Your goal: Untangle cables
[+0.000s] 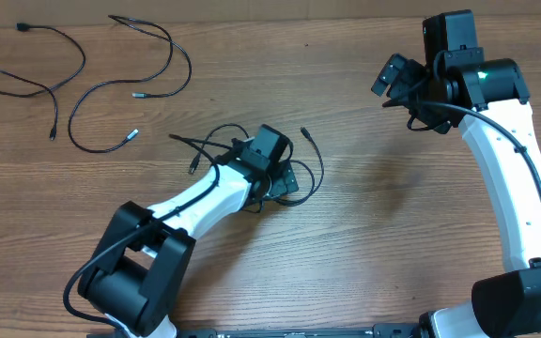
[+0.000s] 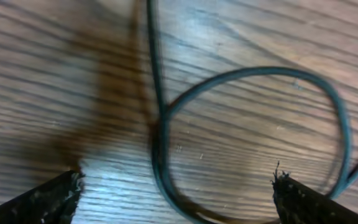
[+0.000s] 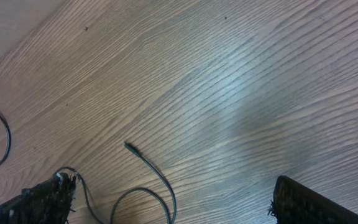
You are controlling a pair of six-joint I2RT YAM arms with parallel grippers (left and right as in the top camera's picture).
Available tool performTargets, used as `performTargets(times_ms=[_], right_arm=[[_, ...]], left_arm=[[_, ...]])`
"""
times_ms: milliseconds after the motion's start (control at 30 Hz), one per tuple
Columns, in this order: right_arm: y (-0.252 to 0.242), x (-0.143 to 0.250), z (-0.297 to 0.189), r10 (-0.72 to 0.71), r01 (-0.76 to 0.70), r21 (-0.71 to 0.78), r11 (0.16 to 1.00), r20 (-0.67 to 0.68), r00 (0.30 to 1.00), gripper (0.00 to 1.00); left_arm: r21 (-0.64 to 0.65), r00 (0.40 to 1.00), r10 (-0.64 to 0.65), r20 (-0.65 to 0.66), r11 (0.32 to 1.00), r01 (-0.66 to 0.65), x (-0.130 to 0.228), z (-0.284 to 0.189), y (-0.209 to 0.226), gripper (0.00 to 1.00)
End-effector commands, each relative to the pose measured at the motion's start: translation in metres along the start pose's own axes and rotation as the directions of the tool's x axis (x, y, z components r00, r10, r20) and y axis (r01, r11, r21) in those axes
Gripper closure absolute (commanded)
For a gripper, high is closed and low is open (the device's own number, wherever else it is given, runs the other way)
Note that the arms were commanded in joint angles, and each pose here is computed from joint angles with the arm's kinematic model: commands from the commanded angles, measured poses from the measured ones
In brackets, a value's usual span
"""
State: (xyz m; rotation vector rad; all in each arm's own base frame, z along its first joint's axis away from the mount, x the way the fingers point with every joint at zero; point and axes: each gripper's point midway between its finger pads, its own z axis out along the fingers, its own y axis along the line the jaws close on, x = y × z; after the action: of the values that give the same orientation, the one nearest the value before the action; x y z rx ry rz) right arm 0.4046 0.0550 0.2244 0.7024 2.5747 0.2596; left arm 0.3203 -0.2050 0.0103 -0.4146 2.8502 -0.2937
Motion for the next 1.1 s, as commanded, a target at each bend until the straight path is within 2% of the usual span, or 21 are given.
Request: performTargets(times_ms=[0,133,333,400,467,567,633,733,833,900,967,1067], right_arm=[[0.007,-0.009,-0.016,0.005,-0.003,-0.035,0.999,0.042,0.999,0.00],[0.007,-0.009,-0.016,0.005,-0.003,-0.035,0.999,0.042,0.999,0.00],[0.007,-0.009,-0.016,0.005,-0.003,-0.035,0.999,0.042,0.999,0.00],[0.007,-0.009,-0.016,0.005,-0.003,-0.035,0.999,0.042,0.999,0.00],[0.007,-0.009,-0.016,0.005,-0.003,-0.035,0.999,0.042,0.999,0.00],[0.007,-0.009,-0.016,0.005,-0.003,-0.035,0.999,0.042,0.999,0.00],[0.007,-0.009,-0.016,0.005,-0.003,-0.035,0.999,0.042,0.999,0.00],[0.007,-0.009,-0.016,0.005,-0.003,-0.035,0.999,0.042,0.999,0.00],[0.007,-0.009,-0.016,0.005,-0.003,-0.035,0.999,0.042,0.999,0.00],[0.007,-0.009,-0.016,0.005,-0.003,-0.035,0.999,0.042,0.999,0.00],[0.007,-0.009,-0.016,0.005,-0.003,-0.035,0.999,0.042,0.999,0.00],[0.007,-0.009,-0.016,0.005,-0.003,-0.035,0.999,0.042,0.999,0.00]], left_arm=[[-0.043,0.999,0.034,0.004,0.998,-0.034,0.007,0.009,0.003,0.02],[-0.076,0.998,0.063,0.031,0.995,-0.060,0.002,0.009,0.009,0.30],[-0.147,0.991,0.133,-0.032,0.980,-0.136,0.015,0.029,0.025,0.38],[-0.183,0.985,0.154,-0.076,0.969,-0.165,0.023,0.034,0.036,0.53],[-0.232,0.981,0.159,-0.114,0.956,-0.182,0.030,0.033,0.049,0.96],[-0.380,0.985,0.116,-0.126,0.912,-0.156,0.025,0.015,0.088,0.96],[-0.484,0.996,0.031,-0.080,0.873,-0.066,0.015,-0.013,0.117,0.96],[-0.590,0.985,-0.160,0.060,0.791,0.164,0.000,-0.071,0.162,0.96],[-0.578,0.937,-0.279,0.213,0.737,0.351,-0.014,-0.136,0.200,0.96],[-0.491,0.865,-0.378,0.329,0.714,0.499,-0.021,-0.177,0.223,0.96],[-0.408,0.770,-0.472,0.429,0.660,0.631,-0.022,-0.209,0.250,0.95],[-0.331,0.619,-0.574,0.536,0.532,0.779,-0.010,-0.248,0.295,0.96]])
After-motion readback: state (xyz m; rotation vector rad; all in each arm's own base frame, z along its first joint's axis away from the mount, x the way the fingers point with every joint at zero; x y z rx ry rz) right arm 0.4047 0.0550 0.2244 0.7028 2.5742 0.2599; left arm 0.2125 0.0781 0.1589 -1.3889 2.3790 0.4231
